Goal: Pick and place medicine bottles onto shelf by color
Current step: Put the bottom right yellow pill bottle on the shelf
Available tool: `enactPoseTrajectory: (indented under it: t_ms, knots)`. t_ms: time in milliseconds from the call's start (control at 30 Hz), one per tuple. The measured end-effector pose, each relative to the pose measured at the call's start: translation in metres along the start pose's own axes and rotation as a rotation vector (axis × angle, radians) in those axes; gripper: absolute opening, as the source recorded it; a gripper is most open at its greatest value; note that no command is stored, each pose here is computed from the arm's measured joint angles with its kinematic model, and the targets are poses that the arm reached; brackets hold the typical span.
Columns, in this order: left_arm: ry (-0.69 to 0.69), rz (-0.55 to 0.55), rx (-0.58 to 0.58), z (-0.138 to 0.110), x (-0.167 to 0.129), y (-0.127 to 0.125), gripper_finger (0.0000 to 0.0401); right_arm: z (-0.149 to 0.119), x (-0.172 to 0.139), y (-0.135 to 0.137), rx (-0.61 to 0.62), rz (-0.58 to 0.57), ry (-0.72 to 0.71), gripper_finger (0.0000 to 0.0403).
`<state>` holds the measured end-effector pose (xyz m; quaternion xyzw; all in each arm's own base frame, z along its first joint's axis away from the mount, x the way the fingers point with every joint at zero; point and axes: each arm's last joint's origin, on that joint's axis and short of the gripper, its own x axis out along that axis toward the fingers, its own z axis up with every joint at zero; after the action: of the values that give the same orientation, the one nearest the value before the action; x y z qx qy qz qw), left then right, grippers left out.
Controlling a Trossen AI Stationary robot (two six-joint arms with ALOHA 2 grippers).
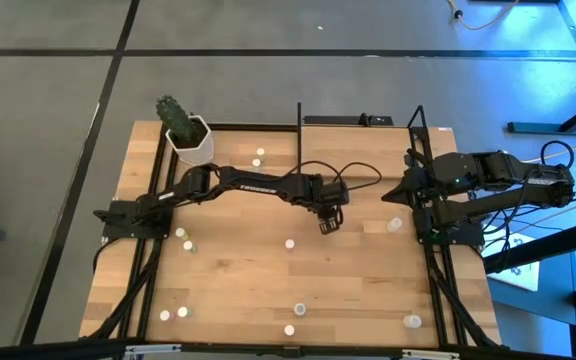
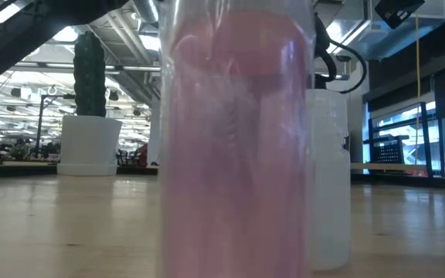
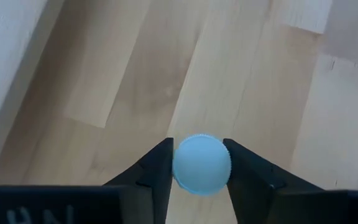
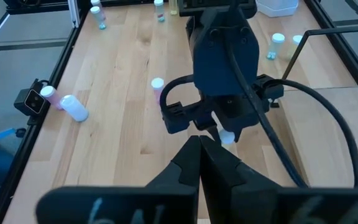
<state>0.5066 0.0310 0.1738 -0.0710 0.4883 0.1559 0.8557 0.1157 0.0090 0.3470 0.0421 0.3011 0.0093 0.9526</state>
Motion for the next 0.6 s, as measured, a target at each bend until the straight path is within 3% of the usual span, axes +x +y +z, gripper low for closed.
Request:
enactPoseTrajectory:
  t_ms: [333,600]
  knots:
    - [0.009,0.010,0.002,-0.002,0.003,0.001,0.0208,0.000,0.000,0.000,0.000,0.000,0.000,0.0012]
    - [-0.007,0.000,-0.003,0.003,-0.010,0.002,0.0214,0.000,0.000,0.000,0.000,0.000,0.000,0.0012]
